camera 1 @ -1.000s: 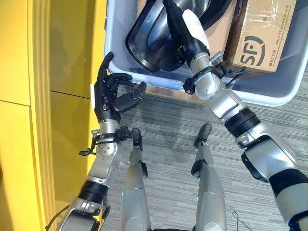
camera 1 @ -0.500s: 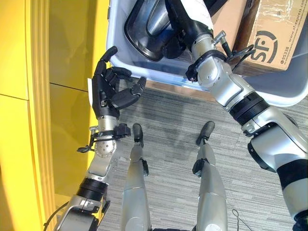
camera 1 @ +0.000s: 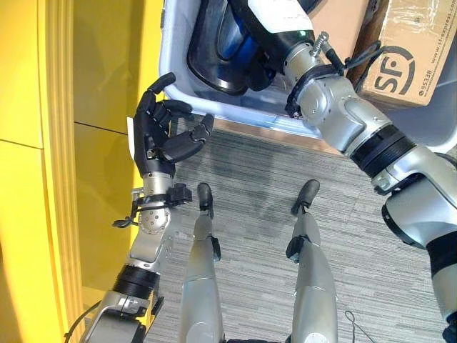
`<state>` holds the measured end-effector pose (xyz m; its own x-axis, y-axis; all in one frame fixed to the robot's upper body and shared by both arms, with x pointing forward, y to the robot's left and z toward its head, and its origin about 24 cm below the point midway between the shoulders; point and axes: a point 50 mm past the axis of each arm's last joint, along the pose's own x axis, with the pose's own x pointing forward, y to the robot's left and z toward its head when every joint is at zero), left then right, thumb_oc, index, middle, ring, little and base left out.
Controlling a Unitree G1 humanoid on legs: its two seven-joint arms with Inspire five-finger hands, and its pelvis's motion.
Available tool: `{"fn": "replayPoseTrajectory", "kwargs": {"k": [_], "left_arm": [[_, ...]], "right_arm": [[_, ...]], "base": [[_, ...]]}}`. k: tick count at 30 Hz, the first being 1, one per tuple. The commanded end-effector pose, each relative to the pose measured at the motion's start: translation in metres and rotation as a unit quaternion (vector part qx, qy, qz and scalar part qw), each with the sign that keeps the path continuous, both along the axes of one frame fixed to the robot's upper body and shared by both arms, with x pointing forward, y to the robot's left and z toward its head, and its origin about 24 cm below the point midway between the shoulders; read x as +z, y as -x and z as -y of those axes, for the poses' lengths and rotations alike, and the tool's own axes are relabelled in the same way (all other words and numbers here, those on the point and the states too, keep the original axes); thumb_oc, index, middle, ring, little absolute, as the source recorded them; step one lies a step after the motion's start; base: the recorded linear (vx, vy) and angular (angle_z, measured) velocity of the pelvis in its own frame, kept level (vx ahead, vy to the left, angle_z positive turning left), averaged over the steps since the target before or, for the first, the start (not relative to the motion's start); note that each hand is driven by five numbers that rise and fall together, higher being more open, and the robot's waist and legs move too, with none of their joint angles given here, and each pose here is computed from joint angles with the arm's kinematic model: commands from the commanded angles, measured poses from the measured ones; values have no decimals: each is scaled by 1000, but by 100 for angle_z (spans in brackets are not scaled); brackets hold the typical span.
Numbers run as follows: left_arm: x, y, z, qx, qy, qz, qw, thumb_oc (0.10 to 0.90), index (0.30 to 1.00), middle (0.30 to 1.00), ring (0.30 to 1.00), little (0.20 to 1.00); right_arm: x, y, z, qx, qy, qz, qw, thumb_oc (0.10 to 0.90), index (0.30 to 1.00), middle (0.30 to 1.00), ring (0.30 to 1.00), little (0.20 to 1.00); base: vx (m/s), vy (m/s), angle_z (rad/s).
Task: Move parts from the plastic box to the shelf.
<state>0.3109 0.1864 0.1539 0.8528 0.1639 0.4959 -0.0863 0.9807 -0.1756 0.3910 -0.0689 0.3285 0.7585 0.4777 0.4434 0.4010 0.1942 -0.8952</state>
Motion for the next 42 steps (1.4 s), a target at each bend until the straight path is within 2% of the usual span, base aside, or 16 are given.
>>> {"fn": "replayPoseTrajectory", "kwargs": {"k": [1,8,12,21,35,42], "left_arm": [[-59,20,-16,18,0,-126,992,900,1000,1000,1000,1000],[-60,24,-22,21,-3,-126,992,900,1000,1000,1000,1000],[-63,25,-25,21,-3,-131,991,900,1000,1000,1000,1000],[-65,29,-30,22,-5,-133,991,900,1000,1000,1000,1000],[-69,31,-33,19,1,-138,990,900,1000,1000,1000,1000],[-69,34,-34,15,-3,-138,990,900,1000,1000,1000,1000]], "right_arm": [[34,1,25,-68,73,49,994,900,1000,1000,1000,1000],[35,4,48,-113,174,55,977,900,1000,1000,1000,1000],[38,6,60,-130,198,55,970,900,1000,1000,1000,1000],[56,15,77,-161,241,76,954,900,1000,1000,1000,1000],[90,23,103,-234,253,112,932,900,1000,1000,1000,1000],[108,28,120,-284,273,132,910,900,1000,1000,1000,1000]], "base": [[0,0,0],[0,0,0],[0,0,0],[0,0,0],[0,0,0],[10,1,0]]}}
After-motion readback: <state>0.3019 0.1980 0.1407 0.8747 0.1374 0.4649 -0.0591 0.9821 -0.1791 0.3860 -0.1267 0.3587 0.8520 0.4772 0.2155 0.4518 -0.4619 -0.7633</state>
